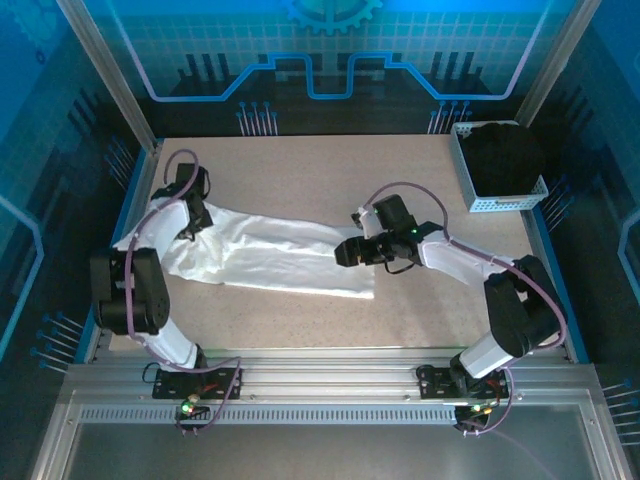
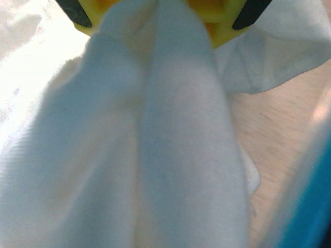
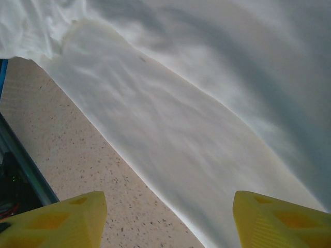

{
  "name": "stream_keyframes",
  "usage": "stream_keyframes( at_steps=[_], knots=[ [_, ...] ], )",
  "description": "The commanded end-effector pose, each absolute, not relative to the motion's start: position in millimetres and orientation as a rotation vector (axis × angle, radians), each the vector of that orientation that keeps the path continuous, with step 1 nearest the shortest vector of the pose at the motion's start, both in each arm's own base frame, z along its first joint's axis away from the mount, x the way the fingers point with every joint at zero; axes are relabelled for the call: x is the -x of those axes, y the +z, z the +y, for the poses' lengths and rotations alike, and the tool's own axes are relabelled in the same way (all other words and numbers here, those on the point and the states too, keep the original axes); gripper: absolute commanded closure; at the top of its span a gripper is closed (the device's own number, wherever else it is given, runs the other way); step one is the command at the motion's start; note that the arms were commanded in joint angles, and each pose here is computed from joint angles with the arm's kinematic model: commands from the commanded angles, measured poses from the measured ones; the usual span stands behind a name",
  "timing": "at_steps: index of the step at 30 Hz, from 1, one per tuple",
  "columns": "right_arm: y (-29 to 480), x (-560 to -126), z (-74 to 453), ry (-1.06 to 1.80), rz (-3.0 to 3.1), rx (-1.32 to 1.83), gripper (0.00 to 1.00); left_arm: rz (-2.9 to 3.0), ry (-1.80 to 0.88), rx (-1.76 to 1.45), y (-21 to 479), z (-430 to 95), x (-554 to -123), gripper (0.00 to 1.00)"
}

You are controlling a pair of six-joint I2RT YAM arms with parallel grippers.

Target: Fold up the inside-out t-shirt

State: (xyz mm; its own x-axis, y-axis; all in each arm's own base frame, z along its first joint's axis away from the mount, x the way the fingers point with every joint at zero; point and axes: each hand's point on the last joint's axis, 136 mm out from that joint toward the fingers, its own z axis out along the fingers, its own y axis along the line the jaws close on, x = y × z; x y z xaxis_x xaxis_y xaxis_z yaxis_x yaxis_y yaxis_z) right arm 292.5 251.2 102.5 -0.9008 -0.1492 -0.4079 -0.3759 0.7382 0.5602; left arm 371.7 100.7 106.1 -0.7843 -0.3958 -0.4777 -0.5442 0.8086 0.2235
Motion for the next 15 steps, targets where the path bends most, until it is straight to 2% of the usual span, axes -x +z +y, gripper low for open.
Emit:
stream_keyframes(
  at_steps=[1,4,7,11,15],
  knots=[
    [98.1,-282.8,231.3,0.885,2.629,0.401,0.34,2.624,0.913,0.58,127.5,138.9,-358.8,1.0],
    [92.6,-279.0,220.6,0.864,2.638,0.373,0.33,2.639,0.969,0.514,136.5,130.5,-367.4,1.0],
    [91.4,-278.8,216.4,0.862,2.638,0.36,0.33,2.665,0.897,0.403,139.7,91.5,-375.3,1.0],
    [92.6,-280.2,209.2,0.843,2.638,0.342,0.33,2.739,0.676,0.262,139.4,19.7,-375.1,1.0],
    [96.0,-280.7,199.8,0.82,2.632,0.325,0.33,2.83,0.348,0.184,139.3,-55.2,-361.2,1.0]
  ],
)
